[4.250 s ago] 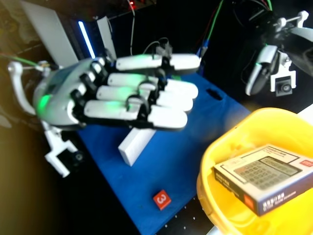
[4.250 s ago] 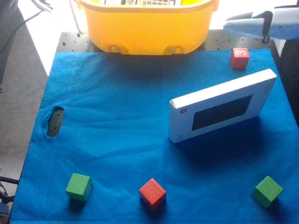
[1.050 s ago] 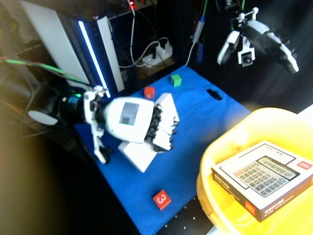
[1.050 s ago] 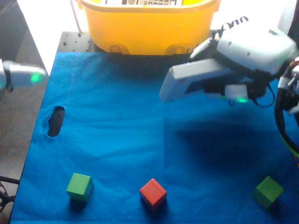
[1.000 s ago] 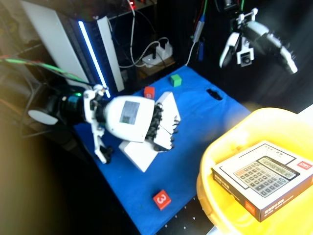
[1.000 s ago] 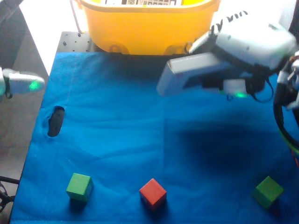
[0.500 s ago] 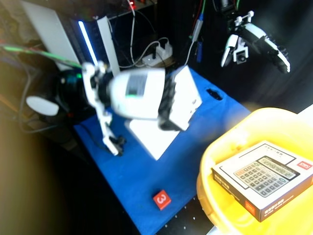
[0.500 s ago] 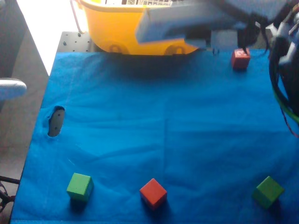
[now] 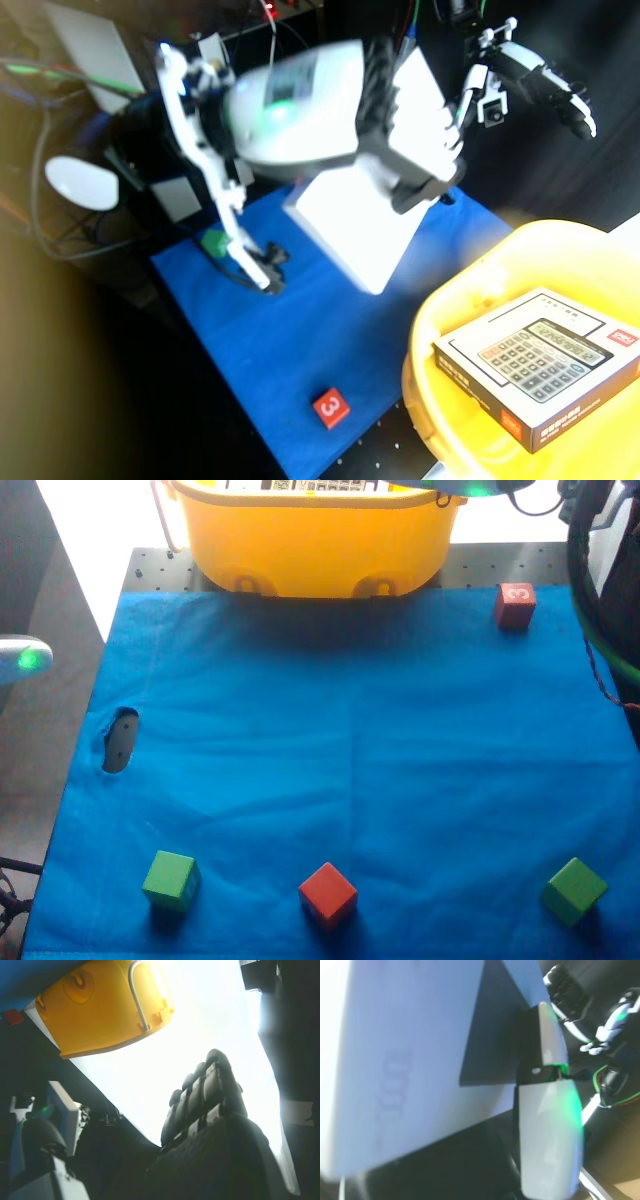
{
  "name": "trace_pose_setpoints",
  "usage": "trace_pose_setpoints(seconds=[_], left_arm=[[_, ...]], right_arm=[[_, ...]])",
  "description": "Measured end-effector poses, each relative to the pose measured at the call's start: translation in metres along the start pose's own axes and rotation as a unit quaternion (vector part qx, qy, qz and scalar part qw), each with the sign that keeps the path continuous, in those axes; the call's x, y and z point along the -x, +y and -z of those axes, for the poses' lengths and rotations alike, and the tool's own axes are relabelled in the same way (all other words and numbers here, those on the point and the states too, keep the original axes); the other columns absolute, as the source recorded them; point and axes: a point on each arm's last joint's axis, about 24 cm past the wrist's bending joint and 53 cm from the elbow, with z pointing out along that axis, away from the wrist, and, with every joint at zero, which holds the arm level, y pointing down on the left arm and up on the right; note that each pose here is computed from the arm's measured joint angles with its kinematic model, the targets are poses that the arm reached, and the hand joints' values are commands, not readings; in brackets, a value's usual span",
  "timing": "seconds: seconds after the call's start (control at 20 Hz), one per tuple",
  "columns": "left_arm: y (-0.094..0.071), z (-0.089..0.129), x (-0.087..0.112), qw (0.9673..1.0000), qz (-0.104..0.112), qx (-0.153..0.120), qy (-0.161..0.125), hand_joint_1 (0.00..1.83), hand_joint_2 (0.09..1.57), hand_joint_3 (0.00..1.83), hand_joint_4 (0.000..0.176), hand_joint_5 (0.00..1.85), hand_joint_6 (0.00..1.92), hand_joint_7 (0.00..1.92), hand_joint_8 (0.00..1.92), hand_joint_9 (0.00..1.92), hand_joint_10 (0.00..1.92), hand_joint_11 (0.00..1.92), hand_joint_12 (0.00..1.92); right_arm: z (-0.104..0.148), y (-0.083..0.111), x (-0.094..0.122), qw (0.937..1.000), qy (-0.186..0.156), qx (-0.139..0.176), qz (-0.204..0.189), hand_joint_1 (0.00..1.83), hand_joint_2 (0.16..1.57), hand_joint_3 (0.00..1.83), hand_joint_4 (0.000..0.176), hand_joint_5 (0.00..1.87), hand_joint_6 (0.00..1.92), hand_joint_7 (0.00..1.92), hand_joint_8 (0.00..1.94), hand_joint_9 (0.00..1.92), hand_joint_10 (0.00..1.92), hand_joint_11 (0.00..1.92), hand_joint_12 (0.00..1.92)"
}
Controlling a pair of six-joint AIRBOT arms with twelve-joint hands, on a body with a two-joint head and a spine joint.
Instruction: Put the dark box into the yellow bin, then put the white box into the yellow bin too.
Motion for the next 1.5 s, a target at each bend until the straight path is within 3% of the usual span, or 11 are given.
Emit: trace_pose_setpoints(seconds=[0.15, 0.4, 0.75, 0.85, 0.9, 0.95, 1.05, 1.25, 1.3, 1.4, 1.5], left_arm=[[-0.001, 0.0, -0.003, 1.0, 0.004, -0.006, -0.002, 0.81, 0.78, 0.0, 0.048, 0.0, 0.0, 0.03, 0.01, 0.05, 0.01, 0.11, 0.05], [-0.01, 0.003, -0.018, 0.9996, 0.012, -0.025, 0.01, 0.84, 0.74, 0.0, 0.03, 0.0, 0.0, 0.01, 0.0, 0.03, 0.0, 0.03, 0.03], [-0.022, 0.005, -0.039, 0.9977, 0.022, -0.058, 0.028, 0.81, 0.75, 0.0, 0.101, 0.0, 0.0, 0.01, 0.0, 0.02, 0.0, 0.0, 0.01], [-0.027, 0.005, -0.037, 0.9971, 0.025, -0.068, 0.021, 0.8, 0.76, 0.01, 0.092, 0.0, 0.0, 0.03, 0.01, 0.01, 0.0, 0.0, 0.01], [-0.029, 0.006, -0.037, 0.9968, 0.026, -0.073, 0.019, 0.8, 0.76, 0.0, 0.093, 0.0, 0.0, 0.05, 0.01, 0.01, 0.0, 0.0, 0.01], [-0.032, 0.006, -0.038, 0.9964, 0.027, -0.078, 0.019, 0.81, 0.75, 0.0, 0.089, 0.0, 0.0, 0.06, 0.02, 0.03, 0.01, 0.01, 0.01], [-0.036, 0.007, -0.039, 0.9956, 0.028, -0.087, 0.02, 0.81, 0.76, 0.01, 0.083, 0.0, 0.0, 0.06, 0.02, 0.02, 0.01, 0.01, 0.01], [-0.043, 0.008, -0.039, 0.9942, 0.029, -0.102, 0.02, 0.8, 0.78, 0.01, 0.028, 0.0, 0.0, 0.06, 0.01, 0.03, 0.01, 0.05, 0.03], [-0.045, 0.007, -0.039, 0.9939, 0.03, -0.105, 0.018, 0.8, 0.78, 0.01, 0.029, 0.0, 0.0, 0.06, 0.01, 0.04, 0.01, 0.05, 0.03], [-0.049, 0.007, -0.038, 0.993, 0.032, -0.112, 0.015, 0.81, 0.78, 0.01, 0.04, 0.0, 0.0, 0.05, 0.0, 0.04, 0.01, 0.05, 0.03], [-0.052, 0.006, -0.038, 0.9925, 0.032, -0.117, 0.015, 0.81, 0.77, 0.0, 0.048, 0.0, 0.0, 0.06, 0.01, 0.04, 0.01, 0.05, 0.03]], right_arm=[[-0.005, -0.009, 0.002, 0.9999, -0.002, -0.007, 0.008, 1.29, 1.04, 0.0, 0.0, 1.19, 0.4, 1.15, 0.95, 1.03, 1.19, 0.88, 1.6], [-0.008, -0.019, 0.012, 0.9997, -0.01, -0.014, 0.018, 1.28, 1.09, 0.0, 0.0, 1.17, 0.39, 1.01, 1.22, 0.91, 1.53, 0.8, 1.81], [-0.02, -0.023, 0.033, 0.9974, -0.034, -0.012, 0.062, 1.27, 1.03, 0.0, 0.0, 1.07, 0.76, 1.34, 0.43, 1.37, 0.2, 1.05, 1.05], [-0.02, -0.027, 0.036, 0.9968, -0.036, -0.014, 0.07, 1.29, 1.02, 0.0, 0.0, 1.2, 0.42, 1.24, 0.76, 1.35, 0.62, 1.11, 1.44], [-0.02, -0.03, 0.038, 0.9966, -0.037, -0.016, 0.072, 1.21, 1.03, 0.0, 0.0, 1.17, 0.6, 1.23, 0.7, 1.27, 1.08, 1.16, 1.6], [-0.02, -0.034, 0.04, 0.9961, -0.038, -0.02, 0.077, 1.27, 1.03, 0.0, 0.0, 1.12, 0.6, 1.25, 0.71, 1.22, 1.12, 1.14, 1.57], [-0.025, -0.045, 0.037, 0.9958, -0.035, -0.033, 0.078, 1.28, 1.03, 0.0, 0.0, 1.05, 0.78, 1.32, 0.5, 1.29, 0.58, 1.08, 1.16], [-0.038, -0.059, 0.017, 0.9961, -0.012, -0.053, 0.07, 1.24, 1.07, 0.0, 0.0, 1.14, 0.67, 1.03, 0.96, 0.99, 0.71, 0.73, 1.49], [-0.039, -0.061, 0.015, 0.9961, -0.011, -0.057, 0.066, 1.24, 1.07, 0.0, 0.02, 1.12, 0.71, 1.04, 0.93, 0.97, 0.67, 0.67, 1.42], [-0.041, -0.068, 0.014, 0.9958, -0.009, -0.067, 0.062, 1.25, 1.07, 0.0, 0.0, 1.14, 0.58, 1.05, 1.01, 0.96, 0.95, 0.73, 1.54], [-0.043, -0.078, 0.013, 0.995, -0.008, -0.079, 0.061, 1.24, 1.06, 0.0, 0.014, 1.14, 0.64, 1.08, 0.9, 0.99, 0.73, 0.75, 1.39]])
